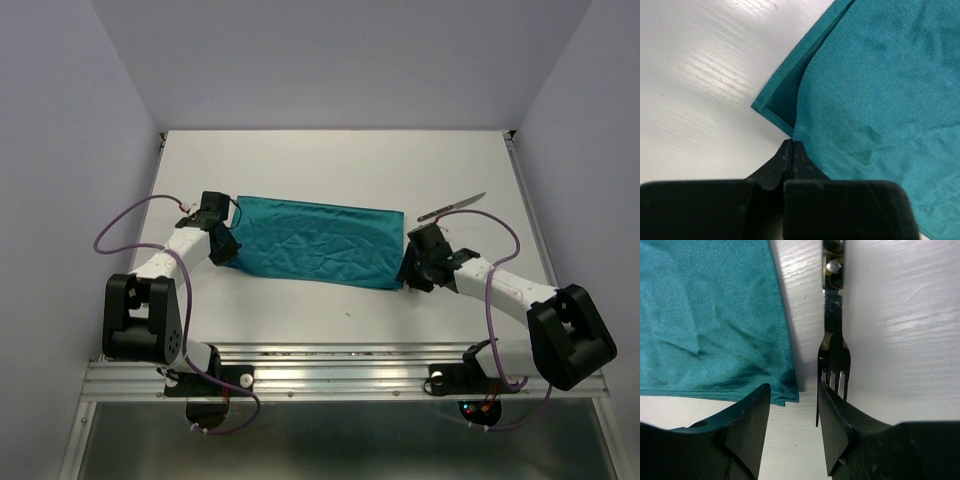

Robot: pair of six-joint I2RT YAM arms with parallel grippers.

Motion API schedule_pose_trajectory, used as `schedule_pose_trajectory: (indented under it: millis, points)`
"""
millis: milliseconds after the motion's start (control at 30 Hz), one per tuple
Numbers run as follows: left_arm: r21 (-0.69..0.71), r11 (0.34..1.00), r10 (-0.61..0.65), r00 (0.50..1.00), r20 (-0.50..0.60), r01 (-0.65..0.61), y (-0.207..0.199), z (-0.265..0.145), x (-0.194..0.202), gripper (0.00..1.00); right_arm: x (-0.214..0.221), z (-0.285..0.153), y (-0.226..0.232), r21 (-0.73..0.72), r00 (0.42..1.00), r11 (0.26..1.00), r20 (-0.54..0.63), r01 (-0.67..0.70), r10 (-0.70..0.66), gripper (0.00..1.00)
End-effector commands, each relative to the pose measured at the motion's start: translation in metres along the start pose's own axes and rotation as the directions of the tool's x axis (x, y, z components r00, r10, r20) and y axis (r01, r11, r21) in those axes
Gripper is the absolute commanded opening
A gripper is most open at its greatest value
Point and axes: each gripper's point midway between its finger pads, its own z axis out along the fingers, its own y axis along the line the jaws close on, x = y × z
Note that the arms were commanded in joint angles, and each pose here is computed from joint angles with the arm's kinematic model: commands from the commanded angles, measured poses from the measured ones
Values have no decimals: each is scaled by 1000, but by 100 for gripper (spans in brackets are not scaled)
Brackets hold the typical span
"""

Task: Fold the napkin into a case and place the utensils inside
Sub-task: Smooth out the rectangle-folded napkin at the center of the board.

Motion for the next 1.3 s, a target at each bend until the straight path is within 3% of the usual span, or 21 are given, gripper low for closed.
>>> schedule_pose_trajectory:
  millis: [0,333,567,967,1100,1267]
  points:
    - [23,1000,9,1000,26,-10,-6,-13,-8,0,3,-2,15,-90,999,995,-14,-31,30,48]
    - [32,999,12,1000,25,-13,-9,-12,-7,0,-2,-5,19,-107,1000,994,3,-24,24,45]
    - [36,999,14,1000,27,-15,-12,-13,-8,0,-3,2,-12,63,999,998,28,-28,26,48]
    - [48,999,21,999,45,-23,-14,-20,-13,0,-17,-2,-43,229,996,973,87,-42,23,53]
    - [52,998,23,998,51,-25,-15,-22,-15,0,-30,-14,-32,192,993,980,118,-50,28,53]
    - [59,998,21,998,55,-24,-17,-23,-16,0,-44,-32,6,12,991,999,131,-43,41,53]
